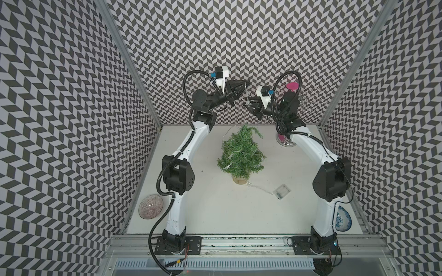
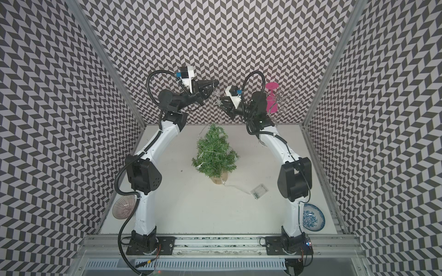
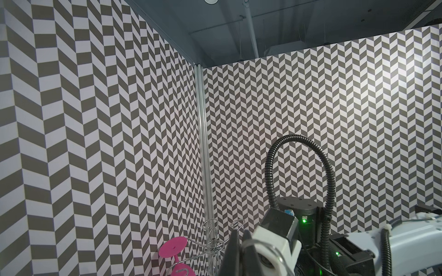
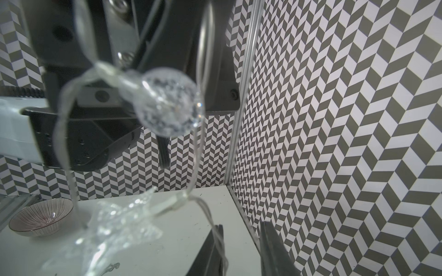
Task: Wrap string light around the christmas tree
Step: Wrap the light string around the Christmas tree.
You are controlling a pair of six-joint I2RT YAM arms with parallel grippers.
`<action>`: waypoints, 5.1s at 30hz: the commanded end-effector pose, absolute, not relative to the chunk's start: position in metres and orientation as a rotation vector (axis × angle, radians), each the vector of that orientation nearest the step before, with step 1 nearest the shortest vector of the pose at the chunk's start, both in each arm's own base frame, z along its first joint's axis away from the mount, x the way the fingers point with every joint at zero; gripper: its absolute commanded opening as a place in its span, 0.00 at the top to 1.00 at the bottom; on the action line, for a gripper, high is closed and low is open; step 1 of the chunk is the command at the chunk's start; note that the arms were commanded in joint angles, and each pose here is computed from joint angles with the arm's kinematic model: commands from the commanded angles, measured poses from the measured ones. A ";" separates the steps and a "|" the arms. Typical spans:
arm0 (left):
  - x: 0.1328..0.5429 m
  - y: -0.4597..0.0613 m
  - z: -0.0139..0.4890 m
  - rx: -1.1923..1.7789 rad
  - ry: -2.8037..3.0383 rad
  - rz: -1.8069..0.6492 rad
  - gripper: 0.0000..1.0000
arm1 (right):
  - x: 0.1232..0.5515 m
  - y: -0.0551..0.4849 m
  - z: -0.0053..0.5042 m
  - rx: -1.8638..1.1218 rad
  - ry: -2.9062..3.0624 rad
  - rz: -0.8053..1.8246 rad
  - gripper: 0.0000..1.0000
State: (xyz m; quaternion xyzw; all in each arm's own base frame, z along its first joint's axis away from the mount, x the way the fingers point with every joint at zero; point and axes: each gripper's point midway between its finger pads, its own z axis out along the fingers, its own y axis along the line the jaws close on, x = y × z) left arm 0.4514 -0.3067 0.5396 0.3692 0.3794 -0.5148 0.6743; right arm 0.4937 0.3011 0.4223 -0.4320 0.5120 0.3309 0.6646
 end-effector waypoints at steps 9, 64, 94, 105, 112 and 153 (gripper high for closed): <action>0.414 -0.295 0.581 0.850 0.751 -1.145 0.97 | 0.508 0.306 0.404 -0.958 1.183 0.748 0.72; 0.435 -0.200 0.509 0.632 0.874 -1.068 0.28 | 0.349 0.143 0.654 -0.724 0.963 -0.206 1.00; 0.373 -0.168 0.519 0.638 0.915 -1.011 0.28 | 0.240 0.154 0.633 -0.876 0.848 -0.045 1.00; 0.352 -0.162 0.523 0.650 0.961 -0.925 0.28 | 0.214 0.172 0.610 -0.985 0.815 0.055 1.00; 0.344 -0.158 0.515 0.642 0.994 -0.879 0.28 | 0.200 0.215 0.588 -1.071 0.804 0.173 1.00; 0.342 -0.100 0.483 0.482 1.137 -0.812 0.29 | 0.348 0.342 0.554 -1.144 0.969 -0.360 1.00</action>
